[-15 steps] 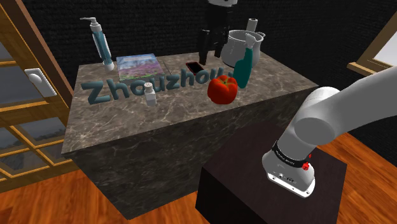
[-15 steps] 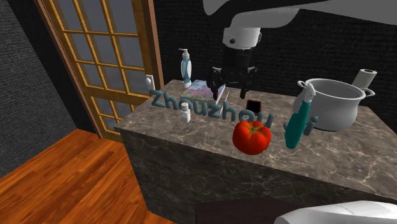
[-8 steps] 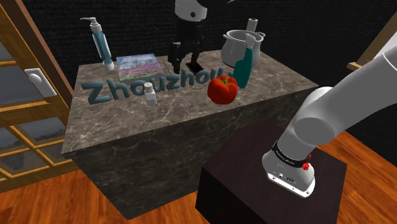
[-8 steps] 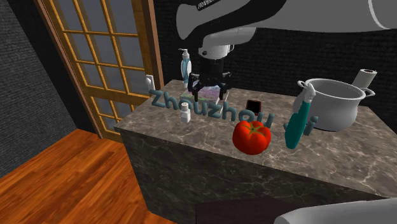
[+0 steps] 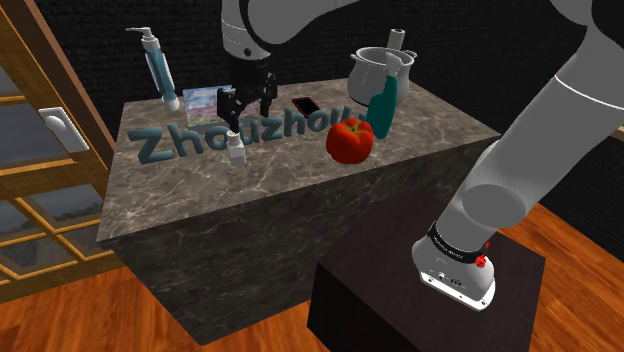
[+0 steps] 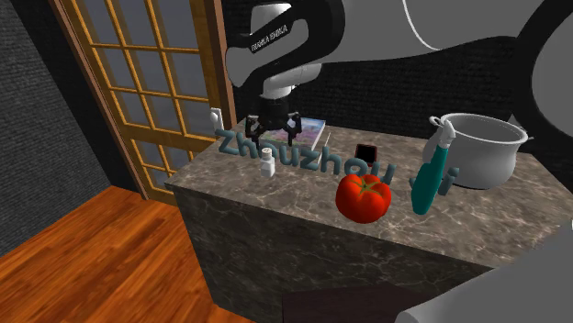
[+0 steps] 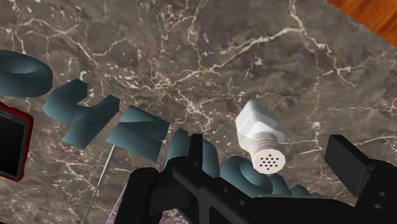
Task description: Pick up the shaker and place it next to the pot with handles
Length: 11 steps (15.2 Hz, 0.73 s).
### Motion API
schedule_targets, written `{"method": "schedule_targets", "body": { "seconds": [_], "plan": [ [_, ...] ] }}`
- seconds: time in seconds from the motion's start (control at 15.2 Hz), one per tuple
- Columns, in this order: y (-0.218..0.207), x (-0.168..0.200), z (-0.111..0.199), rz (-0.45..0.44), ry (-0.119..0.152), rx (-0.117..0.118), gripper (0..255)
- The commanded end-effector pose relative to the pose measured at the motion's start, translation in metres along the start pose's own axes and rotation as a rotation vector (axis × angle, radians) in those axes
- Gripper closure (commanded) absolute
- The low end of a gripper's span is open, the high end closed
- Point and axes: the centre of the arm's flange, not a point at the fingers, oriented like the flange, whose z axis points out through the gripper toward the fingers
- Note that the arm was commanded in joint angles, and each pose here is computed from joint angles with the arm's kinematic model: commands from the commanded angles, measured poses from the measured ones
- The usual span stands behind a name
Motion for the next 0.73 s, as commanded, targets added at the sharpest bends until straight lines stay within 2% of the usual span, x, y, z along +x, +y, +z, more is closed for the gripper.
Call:
{"method": "schedule_targets", "body": {
  "seconds": [0.0, 0.66],
  "plan": [
    [-0.014, 0.017, 0.014, 0.000, 0.013, -0.006, 0],
    [-0.019, 0.024, 0.059, -0.001, 0.017, -0.009, 0]
  ]
}}
